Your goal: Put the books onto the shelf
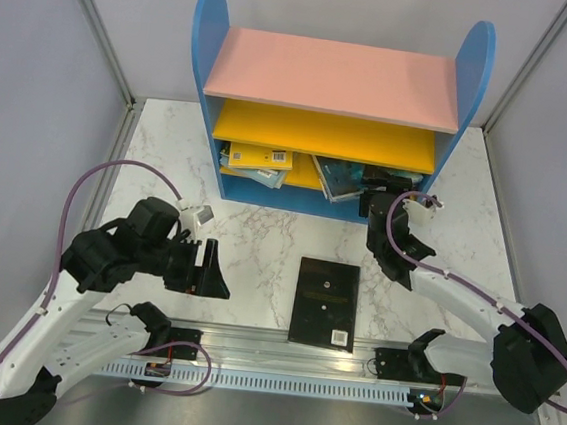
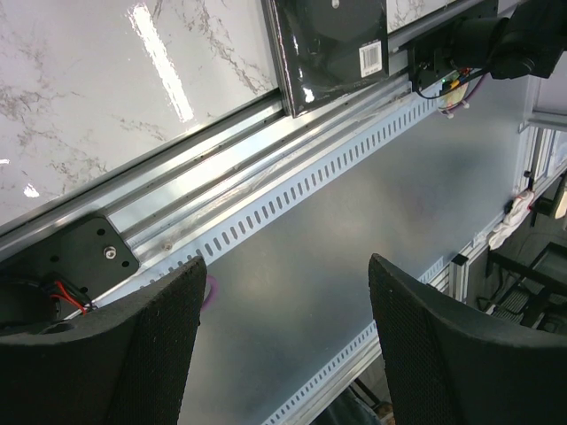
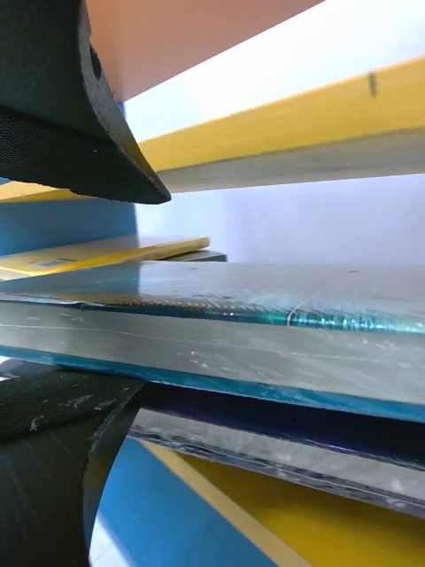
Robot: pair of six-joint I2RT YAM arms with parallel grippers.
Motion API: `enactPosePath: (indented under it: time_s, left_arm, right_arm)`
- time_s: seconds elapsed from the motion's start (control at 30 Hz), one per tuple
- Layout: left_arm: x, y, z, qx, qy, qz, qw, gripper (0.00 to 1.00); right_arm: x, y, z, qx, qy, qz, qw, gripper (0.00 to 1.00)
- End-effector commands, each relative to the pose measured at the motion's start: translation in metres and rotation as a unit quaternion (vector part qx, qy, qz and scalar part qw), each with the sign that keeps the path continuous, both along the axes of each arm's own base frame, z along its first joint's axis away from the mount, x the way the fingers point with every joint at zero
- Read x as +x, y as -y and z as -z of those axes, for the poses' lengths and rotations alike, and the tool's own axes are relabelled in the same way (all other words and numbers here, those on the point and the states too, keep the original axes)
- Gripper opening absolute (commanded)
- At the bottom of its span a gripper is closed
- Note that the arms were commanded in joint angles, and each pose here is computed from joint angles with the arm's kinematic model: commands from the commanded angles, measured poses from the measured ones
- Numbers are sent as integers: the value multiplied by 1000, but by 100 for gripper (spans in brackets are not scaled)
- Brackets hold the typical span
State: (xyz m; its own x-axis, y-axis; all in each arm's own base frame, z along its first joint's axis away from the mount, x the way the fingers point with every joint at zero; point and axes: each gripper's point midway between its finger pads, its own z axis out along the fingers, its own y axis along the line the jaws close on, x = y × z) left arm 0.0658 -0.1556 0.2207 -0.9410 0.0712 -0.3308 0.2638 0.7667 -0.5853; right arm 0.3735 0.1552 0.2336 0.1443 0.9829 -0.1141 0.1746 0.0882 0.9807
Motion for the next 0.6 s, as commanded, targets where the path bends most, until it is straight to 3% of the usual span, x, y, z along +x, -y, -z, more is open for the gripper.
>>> enactPosePath:
  time_s: [0.0,0.13,0.17,0.2,0.4,0.57]
  left_arm:
    - [4,3,-14,-20,32,8,999,77]
    - [4,3,-16,-23,34,5,999,77]
    - [4,3,-15,-23,33,5,999,77]
    - [3,3,-15,-23,33,4,999,77]
    - [2,3,-16,-26,32,2,999,77]
    - [3,4,-8,-23,23,3,999,78]
  right_arm:
    - [-8,-6,-56,20,46,-36,998,73]
    - [-19,-8,-50,12,34,-58,998,80]
    - [-21,-6,-53,14,37,-59,997,93]
    - [-24,-4,-45,12,31,-60,998,97]
    - [-39,0,-32,23,20,-74,997,98]
    - [-59,2,-48,-42,18,-113,993,98]
